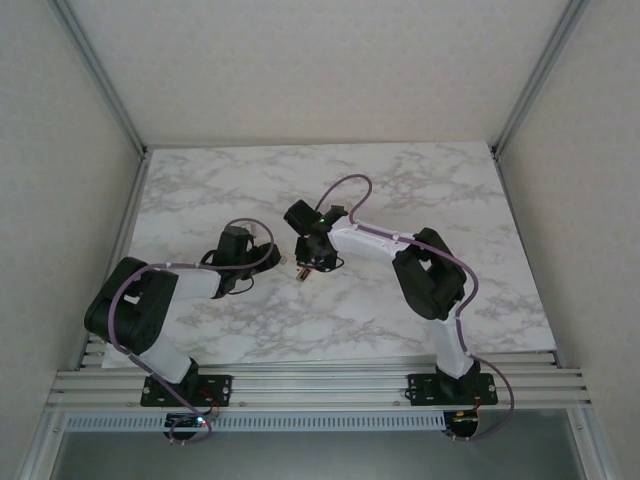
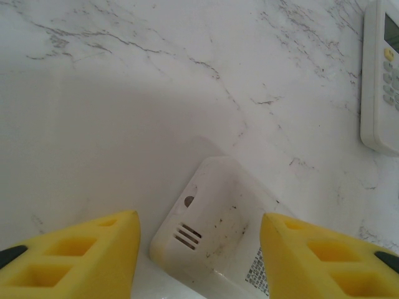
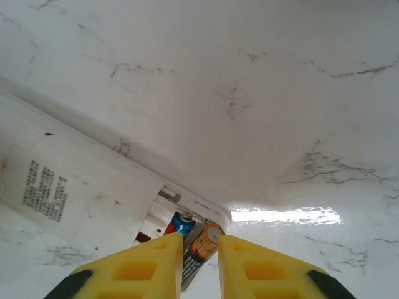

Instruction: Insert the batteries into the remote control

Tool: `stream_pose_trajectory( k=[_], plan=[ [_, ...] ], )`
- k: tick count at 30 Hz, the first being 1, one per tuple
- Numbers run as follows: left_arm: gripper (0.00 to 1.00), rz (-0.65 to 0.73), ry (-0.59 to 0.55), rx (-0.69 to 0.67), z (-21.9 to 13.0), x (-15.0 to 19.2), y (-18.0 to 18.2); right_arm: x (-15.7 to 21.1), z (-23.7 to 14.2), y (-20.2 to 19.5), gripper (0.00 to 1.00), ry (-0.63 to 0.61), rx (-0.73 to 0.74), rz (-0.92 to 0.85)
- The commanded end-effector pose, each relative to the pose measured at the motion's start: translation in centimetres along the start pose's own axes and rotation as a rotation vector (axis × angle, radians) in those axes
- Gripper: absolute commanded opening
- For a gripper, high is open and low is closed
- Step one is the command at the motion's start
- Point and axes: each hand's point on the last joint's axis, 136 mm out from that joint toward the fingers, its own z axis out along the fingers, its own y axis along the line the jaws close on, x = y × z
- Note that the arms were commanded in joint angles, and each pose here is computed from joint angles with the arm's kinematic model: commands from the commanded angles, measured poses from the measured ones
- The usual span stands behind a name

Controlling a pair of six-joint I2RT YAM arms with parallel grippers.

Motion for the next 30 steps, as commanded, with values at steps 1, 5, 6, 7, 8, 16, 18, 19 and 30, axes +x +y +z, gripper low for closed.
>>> stream_pose_trajectory(
  k=[1,5,6,7,8,16,18,19,30],
  plan=[
    [0.52,-0.002,-0.013,-0.018,-0.2,-0.1,0.6,1.1,1.2,-0.6,0.22,0.027,0.038,-0.009],
    [0.52,-0.003,-0.011,-0.019,-0.2,0.0,0.6,1.1,1.4,-0.4,0.16,0.028,0.035,-0.011],
    [0.53,-0.003,-0.011,-0.020,-0.2,0.0,0.6,1.2,1.4,-0.3,0.13,0.028,0.033,-0.010],
    [0.52,-0.003,-0.011,-0.020,-0.2,0.0,0.6,1.1,1.4,-0.3,0.12,0.028,0.032,-0.009],
    [0.52,-0.003,-0.011,-0.020,-0.1,0.0,0.6,1.1,1.4,-0.3,0.11,0.029,0.032,-0.009],
    [0.52,-0.003,-0.011,-0.022,-0.1,0.0,0.7,2.2,2.3,-0.3,0.09,0.060,0.047,-0.003],
    [0.52,-0.003,-0.011,-0.022,-0.1,0.0,0.7,2.6,2.6,-0.3,0.07,0.074,0.045,0.007],
    [0.52,-0.003,-0.011,-0.021,-0.1,0.0,0.7,3.0,2.8,-0.4,0.07,0.083,0.050,0.013],
    [0.52,-0.003,-0.016,-0.024,-0.3,-0.1,0.7,7.5,5.4,-4.6,0.04,0.201,0.216,0.109]
  ],
)
